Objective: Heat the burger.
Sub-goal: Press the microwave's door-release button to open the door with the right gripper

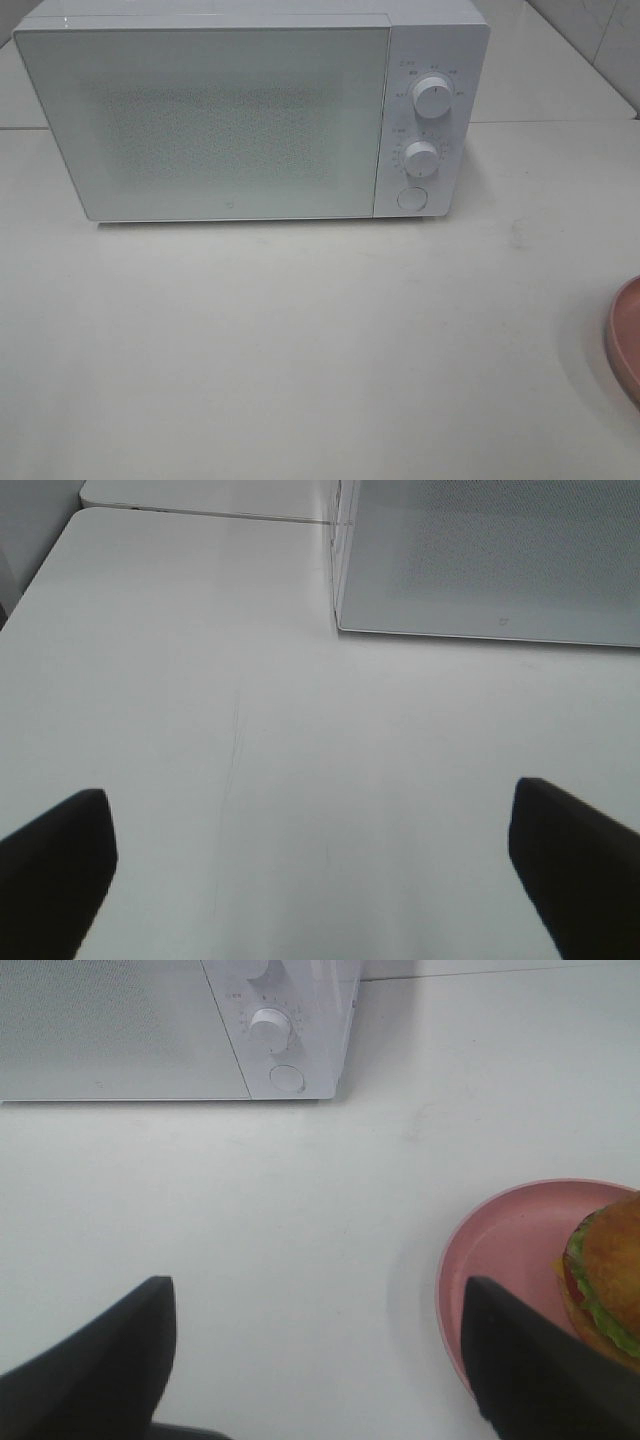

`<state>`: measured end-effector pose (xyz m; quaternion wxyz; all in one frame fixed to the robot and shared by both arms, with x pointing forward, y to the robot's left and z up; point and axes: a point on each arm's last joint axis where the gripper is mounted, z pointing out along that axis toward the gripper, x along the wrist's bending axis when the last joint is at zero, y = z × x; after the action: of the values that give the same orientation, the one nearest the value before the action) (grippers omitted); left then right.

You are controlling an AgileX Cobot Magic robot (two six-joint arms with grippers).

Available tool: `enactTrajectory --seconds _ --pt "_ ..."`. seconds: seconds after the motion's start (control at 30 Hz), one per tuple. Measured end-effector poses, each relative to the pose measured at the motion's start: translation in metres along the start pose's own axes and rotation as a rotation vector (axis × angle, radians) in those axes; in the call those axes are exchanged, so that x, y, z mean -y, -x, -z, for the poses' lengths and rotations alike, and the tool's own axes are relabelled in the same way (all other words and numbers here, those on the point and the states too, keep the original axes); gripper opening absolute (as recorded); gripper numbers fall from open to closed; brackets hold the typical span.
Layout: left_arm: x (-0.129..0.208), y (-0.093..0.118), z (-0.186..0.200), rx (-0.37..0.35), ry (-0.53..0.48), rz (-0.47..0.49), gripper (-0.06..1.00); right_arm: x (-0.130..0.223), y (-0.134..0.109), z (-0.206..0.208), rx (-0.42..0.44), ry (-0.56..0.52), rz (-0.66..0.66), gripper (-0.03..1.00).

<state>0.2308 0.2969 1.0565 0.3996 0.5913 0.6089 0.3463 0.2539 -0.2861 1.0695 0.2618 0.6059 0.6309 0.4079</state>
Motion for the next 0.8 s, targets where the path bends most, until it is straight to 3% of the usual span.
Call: enactTrajectory --seconds 0.8 --pt "0.000 0.000 0.000 0.000 0.000 0.000 0.99 -0.054 0.004 -0.067 0.020 0.036 -0.055 0.75"
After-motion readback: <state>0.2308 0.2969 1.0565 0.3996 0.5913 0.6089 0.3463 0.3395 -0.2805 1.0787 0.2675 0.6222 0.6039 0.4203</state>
